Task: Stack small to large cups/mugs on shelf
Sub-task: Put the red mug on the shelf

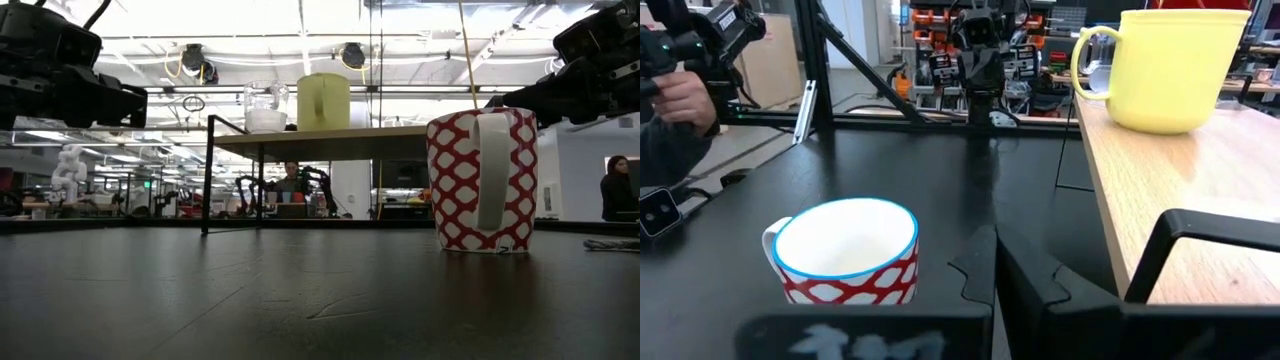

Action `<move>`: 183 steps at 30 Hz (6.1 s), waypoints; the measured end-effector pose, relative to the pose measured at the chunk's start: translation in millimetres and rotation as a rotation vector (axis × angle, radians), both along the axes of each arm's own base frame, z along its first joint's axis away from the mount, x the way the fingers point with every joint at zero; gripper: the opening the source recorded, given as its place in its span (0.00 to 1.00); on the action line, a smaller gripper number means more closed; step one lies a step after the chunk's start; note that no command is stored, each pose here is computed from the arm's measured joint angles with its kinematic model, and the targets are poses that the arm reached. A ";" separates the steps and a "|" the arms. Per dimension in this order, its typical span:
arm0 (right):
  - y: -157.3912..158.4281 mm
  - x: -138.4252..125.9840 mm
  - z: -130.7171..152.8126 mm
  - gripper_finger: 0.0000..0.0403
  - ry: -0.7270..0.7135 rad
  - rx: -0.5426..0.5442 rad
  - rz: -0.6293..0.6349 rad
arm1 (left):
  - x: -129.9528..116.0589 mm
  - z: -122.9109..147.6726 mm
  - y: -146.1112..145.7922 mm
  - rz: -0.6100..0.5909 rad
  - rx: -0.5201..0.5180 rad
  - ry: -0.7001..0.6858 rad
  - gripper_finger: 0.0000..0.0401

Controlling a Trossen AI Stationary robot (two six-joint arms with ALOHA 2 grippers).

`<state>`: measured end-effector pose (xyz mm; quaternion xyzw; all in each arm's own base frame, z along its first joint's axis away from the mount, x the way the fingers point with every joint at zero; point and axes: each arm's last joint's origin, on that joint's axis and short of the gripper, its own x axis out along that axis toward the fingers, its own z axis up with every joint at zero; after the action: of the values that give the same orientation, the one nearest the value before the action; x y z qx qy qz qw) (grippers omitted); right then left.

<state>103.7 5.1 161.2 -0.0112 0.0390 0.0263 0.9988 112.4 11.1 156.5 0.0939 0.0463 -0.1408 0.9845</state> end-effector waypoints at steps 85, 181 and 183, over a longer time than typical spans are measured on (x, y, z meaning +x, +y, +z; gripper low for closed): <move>34.9 113.5 126.7 0.45 0.592 0.015 0.166 | 0.0 -0.2 -0.1 0.013 -0.109 0.034 0.08; 53.6 158.8 78.8 0.45 1.013 0.019 0.074 | 0.4 -0.7 -6.8 -0.054 -0.098 0.040 0.08; 53.6 158.9 78.8 0.45 1.012 0.015 0.076 | 0.4 -0.7 -6.8 -0.054 -0.099 0.040 0.08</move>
<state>262.5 58.7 240.1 0.0088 0.5175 0.0652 0.8532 112.8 4.3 155.8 0.0437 0.0564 -0.1712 0.9826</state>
